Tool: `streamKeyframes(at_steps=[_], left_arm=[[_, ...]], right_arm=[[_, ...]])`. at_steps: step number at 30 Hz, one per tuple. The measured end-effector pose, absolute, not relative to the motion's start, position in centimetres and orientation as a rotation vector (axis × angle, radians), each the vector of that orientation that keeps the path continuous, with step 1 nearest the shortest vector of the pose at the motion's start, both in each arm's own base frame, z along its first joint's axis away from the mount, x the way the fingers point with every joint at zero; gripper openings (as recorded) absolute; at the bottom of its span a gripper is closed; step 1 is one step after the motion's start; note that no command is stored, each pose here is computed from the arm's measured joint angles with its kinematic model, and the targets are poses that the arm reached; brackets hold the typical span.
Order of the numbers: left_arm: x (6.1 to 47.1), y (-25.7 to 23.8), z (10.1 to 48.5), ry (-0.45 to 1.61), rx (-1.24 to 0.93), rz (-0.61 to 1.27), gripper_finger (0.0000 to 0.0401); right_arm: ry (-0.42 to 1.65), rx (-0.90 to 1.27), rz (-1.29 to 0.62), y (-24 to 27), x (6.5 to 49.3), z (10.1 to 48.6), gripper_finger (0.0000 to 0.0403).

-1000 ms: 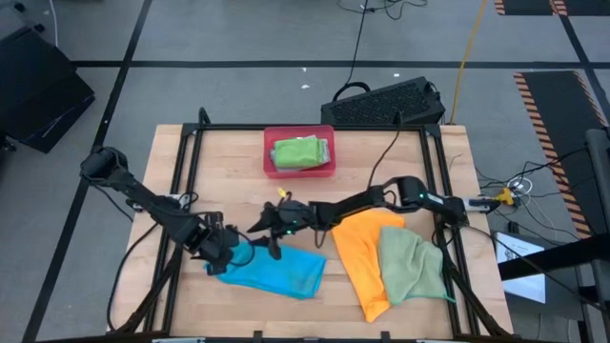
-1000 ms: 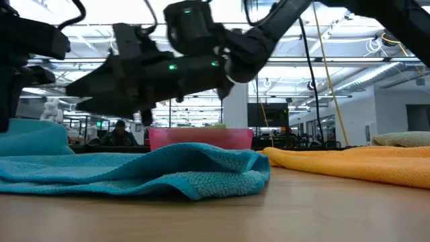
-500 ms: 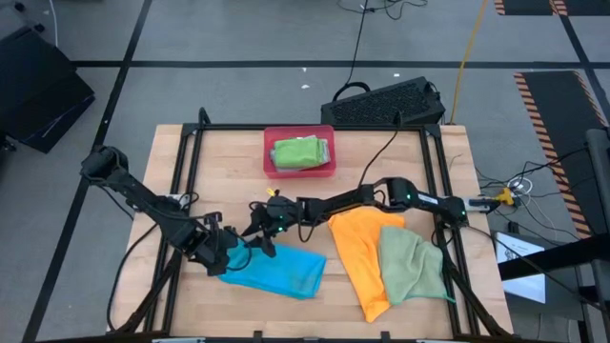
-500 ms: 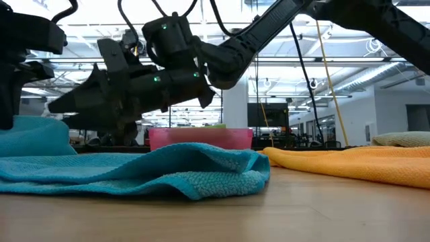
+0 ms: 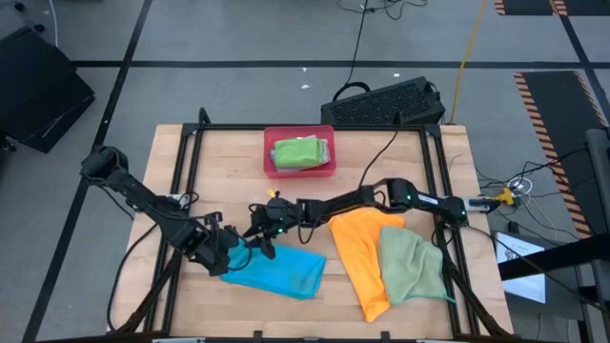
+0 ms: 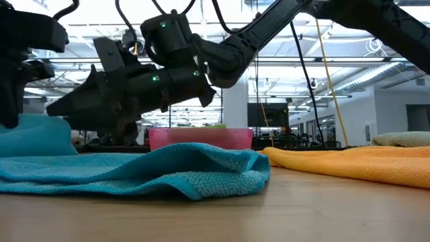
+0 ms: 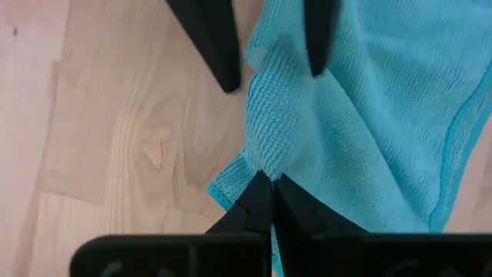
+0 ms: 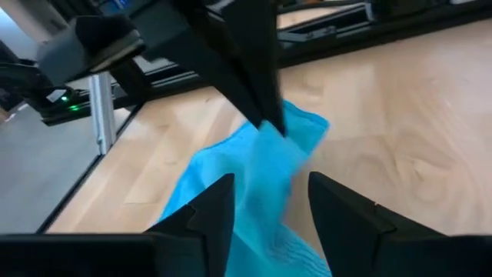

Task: Fold microfiber towels
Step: Fold the blue towel

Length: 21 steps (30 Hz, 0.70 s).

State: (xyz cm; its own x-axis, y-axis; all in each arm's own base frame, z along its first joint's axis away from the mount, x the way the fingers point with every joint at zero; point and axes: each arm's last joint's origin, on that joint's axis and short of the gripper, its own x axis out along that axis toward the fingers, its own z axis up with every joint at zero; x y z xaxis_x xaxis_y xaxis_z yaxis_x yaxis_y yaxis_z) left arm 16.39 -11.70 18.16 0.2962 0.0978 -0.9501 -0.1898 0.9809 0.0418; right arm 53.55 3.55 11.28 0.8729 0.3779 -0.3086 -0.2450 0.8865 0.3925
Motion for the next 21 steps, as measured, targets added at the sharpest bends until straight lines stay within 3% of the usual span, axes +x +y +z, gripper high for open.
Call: streamKeyframes(at_steps=[7,13,15,18,21], left_arm=[[16.8,-11.9,18.8,1.209,-0.072,0.191,0.0003],[17.5,-12.3,20.0,1.152,-0.043,0.174,0.0004],[17.5,-12.3,20.1,1.149,-0.064,0.185,0.0005],[17.2,-12.3,20.1,1.161,-0.136,0.237,0.0032],[16.6,-12.6,19.9,1.207,-0.227,0.280,0.0092]], right_arm=[[0.392,0.339,0.346,4.1,53.5,11.3,0.0096],[0.373,0.282,0.358,4.2,53.5,11.3,0.0013],[0.370,0.248,0.367,4.2,53.5,11.3,0.0006],[0.384,0.182,0.402,4.2,53.4,11.3,0.0007],[0.423,0.086,0.443,4.3,53.0,11.8,0.0003]])
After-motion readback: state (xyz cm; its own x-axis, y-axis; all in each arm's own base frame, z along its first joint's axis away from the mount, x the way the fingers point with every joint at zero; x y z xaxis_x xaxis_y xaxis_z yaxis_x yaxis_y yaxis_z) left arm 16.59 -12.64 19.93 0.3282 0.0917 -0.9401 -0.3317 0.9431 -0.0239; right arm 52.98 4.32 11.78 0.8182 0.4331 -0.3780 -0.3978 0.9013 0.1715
